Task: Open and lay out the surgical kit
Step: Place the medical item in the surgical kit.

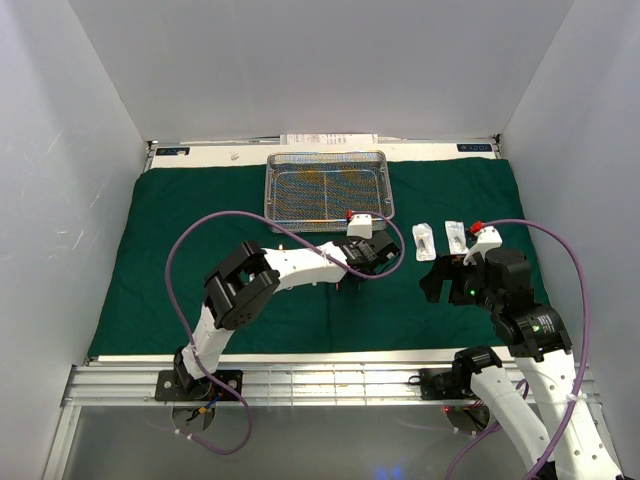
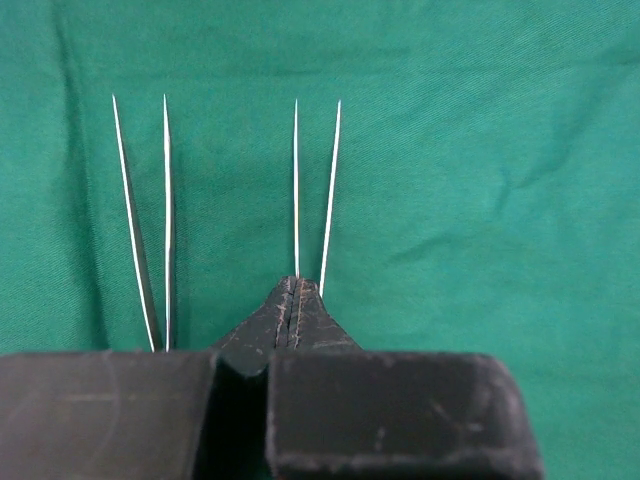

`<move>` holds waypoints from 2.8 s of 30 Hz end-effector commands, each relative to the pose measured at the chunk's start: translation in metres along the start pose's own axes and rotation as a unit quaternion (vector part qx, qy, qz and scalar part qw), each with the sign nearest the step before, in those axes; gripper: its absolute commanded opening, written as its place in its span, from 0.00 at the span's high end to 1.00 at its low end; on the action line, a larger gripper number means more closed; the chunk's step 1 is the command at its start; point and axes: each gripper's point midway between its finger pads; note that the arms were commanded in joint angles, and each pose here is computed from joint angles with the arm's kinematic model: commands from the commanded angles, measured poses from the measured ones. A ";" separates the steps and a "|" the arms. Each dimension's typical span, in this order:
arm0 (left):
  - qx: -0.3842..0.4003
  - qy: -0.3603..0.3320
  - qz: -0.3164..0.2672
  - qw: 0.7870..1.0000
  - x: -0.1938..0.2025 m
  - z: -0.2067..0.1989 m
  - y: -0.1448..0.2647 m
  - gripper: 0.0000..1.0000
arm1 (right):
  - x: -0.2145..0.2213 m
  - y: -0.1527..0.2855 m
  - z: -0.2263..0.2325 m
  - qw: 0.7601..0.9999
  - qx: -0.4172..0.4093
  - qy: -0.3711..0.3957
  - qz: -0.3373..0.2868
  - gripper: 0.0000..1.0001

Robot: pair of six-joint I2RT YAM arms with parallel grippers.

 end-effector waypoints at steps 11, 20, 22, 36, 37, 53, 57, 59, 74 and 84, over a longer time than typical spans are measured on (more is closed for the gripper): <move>0.000 0.014 -0.017 1.000 -0.013 0.000 0.002 1.00 | -0.006 0.002 0.003 1.000 -0.005 0.012 -0.006 0.10; -0.002 0.012 -0.020 1.000 -0.014 -0.001 0.002 0.97 | -0.005 0.001 0.003 1.000 -0.005 0.013 -0.004 0.10; -0.002 0.012 -0.021 1.000 -0.015 -0.001 0.002 0.96 | -0.005 0.001 0.004 1.000 -0.007 0.014 -0.004 0.10; -0.005 0.014 -0.030 0.999 -0.022 -0.004 0.001 0.84 | -0.004 0.002 0.005 1.000 -0.011 0.016 -0.003 0.10; -0.004 0.015 -0.030 0.999 -0.023 -0.004 0.002 0.82 | -0.004 0.002 0.006 1.000 -0.012 0.017 -0.003 0.10; 0.000 0.016 -0.024 1.000 -0.022 -0.005 0.005 0.72 | -0.003 0.002 0.007 1.000 -0.016 0.018 -0.002 0.10; 0.001 0.017 -0.014 1.000 -0.017 -0.005 0.003 0.82 | -0.001 0.002 0.006 1.000 -0.017 0.018 0.000 0.10; 0.000 0.019 -0.014 1.000 -0.016 -0.004 0.004 0.88 | 0.001 0.001 0.007 1.000 -0.019 0.017 0.003 0.10; 0.005 0.022 -0.013 1.000 -0.016 -0.005 0.006 0.99 | 0.034 -0.032 0.029 0.992 -0.102 -0.023 0.075 0.03; 0.000 0.027 -0.004 1.000 -0.011 -0.003 0.004 0.98 | 0.077 -0.074 0.038 0.973 -0.167 -0.098 0.126 0.19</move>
Point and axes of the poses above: each gripper's point midway between its finger pads, its own y axis back along the fingers, its own z axis along the line the jaws close on, x = y × z, and after that the axes turned 13 degrees about -y, right-handed
